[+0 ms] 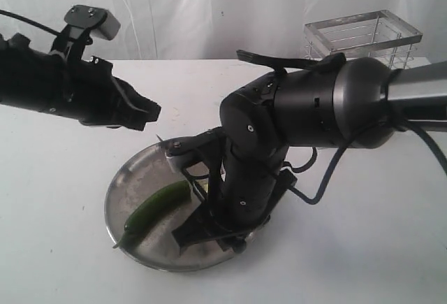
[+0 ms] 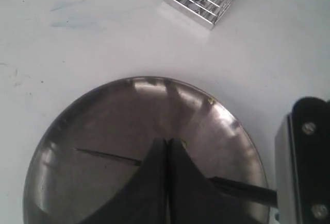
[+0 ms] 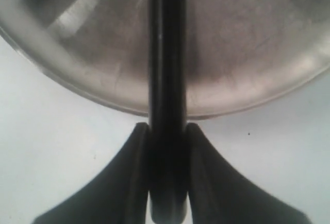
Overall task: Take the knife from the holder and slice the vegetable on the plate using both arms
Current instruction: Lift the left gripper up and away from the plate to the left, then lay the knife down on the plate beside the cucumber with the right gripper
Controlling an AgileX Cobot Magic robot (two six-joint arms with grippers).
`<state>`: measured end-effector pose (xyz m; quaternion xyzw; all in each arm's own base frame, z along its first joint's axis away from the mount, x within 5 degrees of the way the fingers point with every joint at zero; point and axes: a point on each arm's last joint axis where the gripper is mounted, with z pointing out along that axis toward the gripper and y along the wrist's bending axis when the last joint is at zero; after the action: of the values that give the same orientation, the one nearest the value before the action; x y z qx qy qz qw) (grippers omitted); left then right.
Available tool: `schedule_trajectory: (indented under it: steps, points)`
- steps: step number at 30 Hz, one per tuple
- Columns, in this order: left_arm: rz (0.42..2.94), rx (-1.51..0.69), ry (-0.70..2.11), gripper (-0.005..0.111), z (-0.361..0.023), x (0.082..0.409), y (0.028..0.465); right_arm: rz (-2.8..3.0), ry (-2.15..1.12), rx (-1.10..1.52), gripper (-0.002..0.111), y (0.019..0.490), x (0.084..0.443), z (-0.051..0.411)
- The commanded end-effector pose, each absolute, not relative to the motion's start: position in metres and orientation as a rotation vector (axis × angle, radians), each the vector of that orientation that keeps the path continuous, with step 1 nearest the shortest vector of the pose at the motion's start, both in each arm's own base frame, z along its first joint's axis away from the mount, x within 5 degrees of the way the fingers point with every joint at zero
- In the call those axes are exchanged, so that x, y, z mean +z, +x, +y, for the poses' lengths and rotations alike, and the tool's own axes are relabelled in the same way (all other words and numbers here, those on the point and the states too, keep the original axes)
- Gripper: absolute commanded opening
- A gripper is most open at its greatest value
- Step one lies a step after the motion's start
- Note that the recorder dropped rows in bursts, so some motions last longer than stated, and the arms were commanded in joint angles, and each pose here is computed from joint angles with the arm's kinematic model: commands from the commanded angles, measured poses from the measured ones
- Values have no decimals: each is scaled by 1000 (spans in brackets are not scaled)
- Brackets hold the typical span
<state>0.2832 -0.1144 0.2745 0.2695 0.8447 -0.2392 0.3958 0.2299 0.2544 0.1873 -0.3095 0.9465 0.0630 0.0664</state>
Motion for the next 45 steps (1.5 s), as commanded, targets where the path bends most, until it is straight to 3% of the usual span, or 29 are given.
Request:
schedule_trajectory:
  steps: [1,8,15,26,29,33,45]
  points:
    - [2196,-631,630,0,-106,271,255,2704,-1034,215,0,238,194,257]
    - [2231,-436,597,0,-85,266,220,2653,-1088,215,0,247,194,252]
    - [2214,-344,593,0,-74,264,208,2692,-997,419,0,259,208,234]
    - [2409,-303,-61,0,5,244,222,2770,-824,517,0,289,216,180]
    - [2388,-206,-144,0,14,222,214,2728,-824,609,0,299,205,183]
    - [2302,-204,-269,0,16,220,204,2782,-855,652,0,302,181,188]
    - [2003,-284,143,0,-30,280,157,2723,-811,559,0,315,170,188]
